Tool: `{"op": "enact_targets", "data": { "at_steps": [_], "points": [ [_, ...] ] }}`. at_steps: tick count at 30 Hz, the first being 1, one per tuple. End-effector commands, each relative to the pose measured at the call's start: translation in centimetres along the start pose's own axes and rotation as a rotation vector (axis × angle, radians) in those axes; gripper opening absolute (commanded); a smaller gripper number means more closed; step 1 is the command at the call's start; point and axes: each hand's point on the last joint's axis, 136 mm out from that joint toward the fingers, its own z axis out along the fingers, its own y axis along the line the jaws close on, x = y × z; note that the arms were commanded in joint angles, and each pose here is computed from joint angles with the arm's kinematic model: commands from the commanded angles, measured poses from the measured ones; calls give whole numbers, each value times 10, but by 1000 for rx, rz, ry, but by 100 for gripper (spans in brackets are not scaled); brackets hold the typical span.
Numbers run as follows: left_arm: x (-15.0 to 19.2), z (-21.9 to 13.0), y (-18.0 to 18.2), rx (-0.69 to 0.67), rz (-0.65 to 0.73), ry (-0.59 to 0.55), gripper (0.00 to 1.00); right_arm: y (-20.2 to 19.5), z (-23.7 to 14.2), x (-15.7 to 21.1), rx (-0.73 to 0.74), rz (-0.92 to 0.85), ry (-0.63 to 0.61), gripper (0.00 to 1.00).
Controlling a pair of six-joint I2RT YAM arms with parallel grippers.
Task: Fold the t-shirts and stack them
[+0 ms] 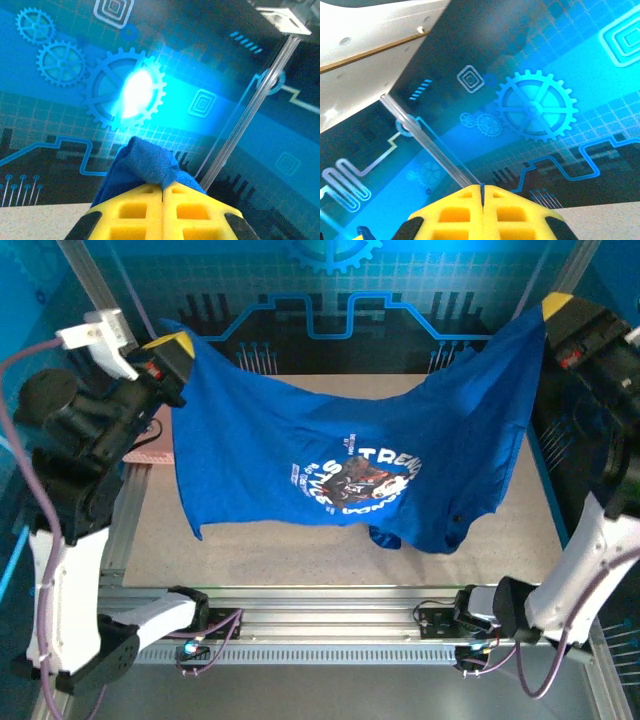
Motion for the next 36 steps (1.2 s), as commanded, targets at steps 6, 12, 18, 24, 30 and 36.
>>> {"op": "enact_targets", "data": {
  "at_steps": [6, 12, 18, 24, 30, 36],
  "points": [
    [30, 93, 30, -19, 42, 106, 6, -72, 89, 1, 40, 29, 99, 0],
    [36, 149, 60, -43, 35, 142, 6, -111, 151, -5, -6, 75, 105, 0],
    [-7, 164, 58, -2, 86, 70, 6, -108, 164, -38, -91, 92, -13, 0],
    [-34, 156, 51, 46, 106, 1, 8, -98, 142, -66, -110, 67, -86, 0],
    [-31, 145, 47, 61, 147, 8, 8, -92, 120, -68, -98, 36, -59, 0],
    [34, 114, 73, 6, 102, 83, 10, -123, 95, 32, 128, 10, 244, 0]
  ]
}}
